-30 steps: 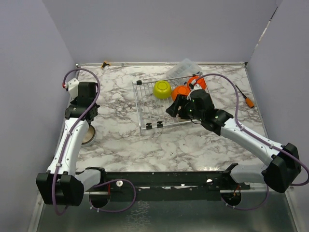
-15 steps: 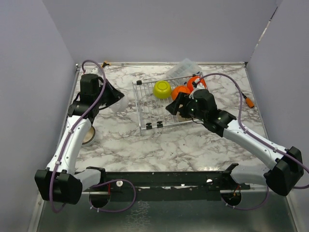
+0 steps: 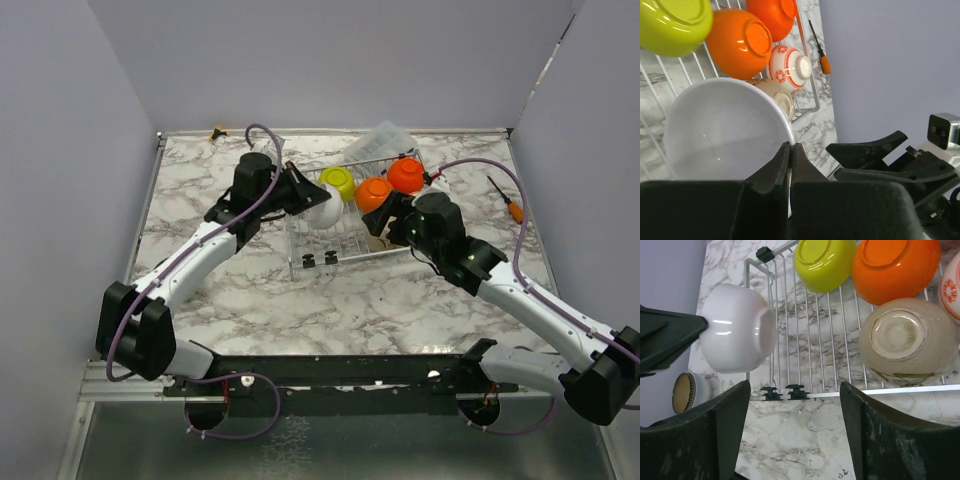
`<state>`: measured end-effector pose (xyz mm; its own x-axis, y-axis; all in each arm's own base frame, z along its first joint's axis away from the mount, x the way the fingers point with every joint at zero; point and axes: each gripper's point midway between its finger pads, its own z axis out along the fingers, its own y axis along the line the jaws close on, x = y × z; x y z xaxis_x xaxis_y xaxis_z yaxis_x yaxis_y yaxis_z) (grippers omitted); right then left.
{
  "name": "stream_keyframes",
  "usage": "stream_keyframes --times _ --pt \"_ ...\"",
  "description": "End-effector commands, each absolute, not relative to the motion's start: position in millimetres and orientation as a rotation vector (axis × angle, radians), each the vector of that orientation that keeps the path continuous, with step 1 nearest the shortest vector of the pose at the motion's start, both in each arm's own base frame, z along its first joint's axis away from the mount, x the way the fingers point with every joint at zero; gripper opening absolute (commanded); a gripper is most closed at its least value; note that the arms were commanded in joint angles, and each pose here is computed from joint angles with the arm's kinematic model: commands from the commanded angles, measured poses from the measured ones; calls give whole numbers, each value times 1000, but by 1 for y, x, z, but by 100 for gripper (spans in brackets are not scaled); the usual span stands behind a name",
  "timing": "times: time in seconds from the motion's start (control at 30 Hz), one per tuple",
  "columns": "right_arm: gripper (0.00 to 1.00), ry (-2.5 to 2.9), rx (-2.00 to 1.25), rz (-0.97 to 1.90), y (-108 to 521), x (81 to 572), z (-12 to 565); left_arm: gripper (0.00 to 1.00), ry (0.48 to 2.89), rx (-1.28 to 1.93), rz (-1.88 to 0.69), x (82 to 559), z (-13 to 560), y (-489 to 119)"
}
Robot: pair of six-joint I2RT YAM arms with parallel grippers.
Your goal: Load the bowls into the dish rack
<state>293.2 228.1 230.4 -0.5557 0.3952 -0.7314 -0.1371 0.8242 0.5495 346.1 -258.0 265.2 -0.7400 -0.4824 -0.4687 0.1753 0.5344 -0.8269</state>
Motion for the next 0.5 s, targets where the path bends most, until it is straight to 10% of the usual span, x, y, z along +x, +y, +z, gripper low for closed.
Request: stream_keyframes --times 0.0,0.47 --pt "77 2020 280 594 198 290 229 0 1944 -200 -1383 354 282 -300" --pt "77 2062 338 606 190 276 211 0 1997 -183 -1443 379 208 -344"
